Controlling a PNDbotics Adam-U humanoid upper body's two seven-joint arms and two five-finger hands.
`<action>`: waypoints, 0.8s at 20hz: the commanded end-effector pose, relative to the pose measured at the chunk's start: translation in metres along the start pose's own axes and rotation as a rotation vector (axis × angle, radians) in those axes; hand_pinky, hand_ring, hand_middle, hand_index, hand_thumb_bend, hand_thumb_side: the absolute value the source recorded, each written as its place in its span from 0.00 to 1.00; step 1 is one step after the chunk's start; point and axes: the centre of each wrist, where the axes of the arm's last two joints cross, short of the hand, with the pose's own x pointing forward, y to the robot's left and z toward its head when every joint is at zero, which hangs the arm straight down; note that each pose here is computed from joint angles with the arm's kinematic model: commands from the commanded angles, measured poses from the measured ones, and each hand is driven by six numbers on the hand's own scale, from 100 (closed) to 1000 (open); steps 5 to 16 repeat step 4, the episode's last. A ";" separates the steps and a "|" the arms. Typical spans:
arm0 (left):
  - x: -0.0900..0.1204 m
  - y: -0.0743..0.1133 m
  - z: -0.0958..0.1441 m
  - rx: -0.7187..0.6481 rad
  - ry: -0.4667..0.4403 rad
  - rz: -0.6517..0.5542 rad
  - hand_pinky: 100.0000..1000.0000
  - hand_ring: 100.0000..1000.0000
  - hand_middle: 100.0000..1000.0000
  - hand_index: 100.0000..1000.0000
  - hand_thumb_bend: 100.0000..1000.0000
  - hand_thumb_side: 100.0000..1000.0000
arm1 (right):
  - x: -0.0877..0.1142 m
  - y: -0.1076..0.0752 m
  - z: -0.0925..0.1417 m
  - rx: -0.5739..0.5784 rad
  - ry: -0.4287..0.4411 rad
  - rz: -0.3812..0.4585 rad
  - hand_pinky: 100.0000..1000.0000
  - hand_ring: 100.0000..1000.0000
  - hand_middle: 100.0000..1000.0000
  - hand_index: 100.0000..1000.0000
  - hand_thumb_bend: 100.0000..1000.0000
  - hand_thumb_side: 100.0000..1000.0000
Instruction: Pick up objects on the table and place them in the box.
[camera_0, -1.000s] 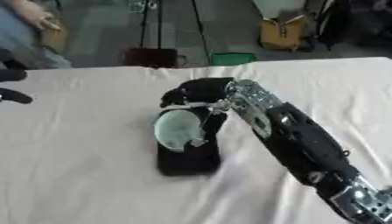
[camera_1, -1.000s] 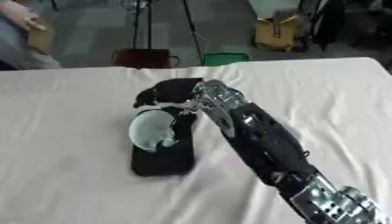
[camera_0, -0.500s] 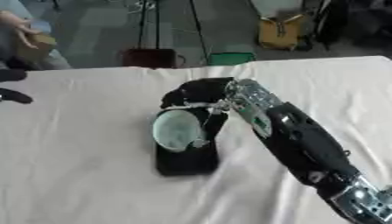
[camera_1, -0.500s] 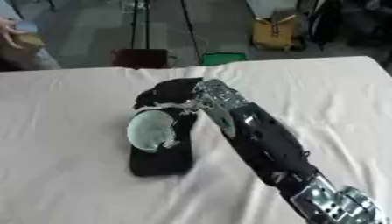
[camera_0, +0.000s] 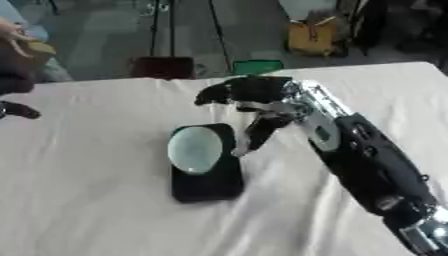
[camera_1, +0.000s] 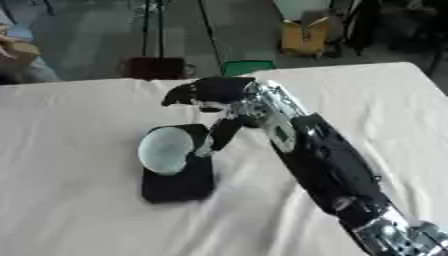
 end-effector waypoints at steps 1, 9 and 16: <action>0.007 0.008 0.000 0.001 -0.009 -0.040 0.59 0.76 0.81 0.89 0.08 0.93 | -0.006 -0.020 0.022 -0.034 0.038 0.005 0.90 0.89 0.95 1.00 0.64 0.60; 0.006 0.009 0.002 0.008 -0.001 -0.046 0.59 0.76 0.81 0.89 0.08 0.94 | -0.011 -0.016 0.035 -0.029 0.082 -0.027 0.90 0.89 0.95 1.00 0.64 0.60; 0.006 0.009 0.002 0.008 -0.001 -0.046 0.59 0.76 0.81 0.89 0.08 0.94 | -0.011 -0.016 0.035 -0.029 0.082 -0.027 0.90 0.89 0.95 1.00 0.64 0.60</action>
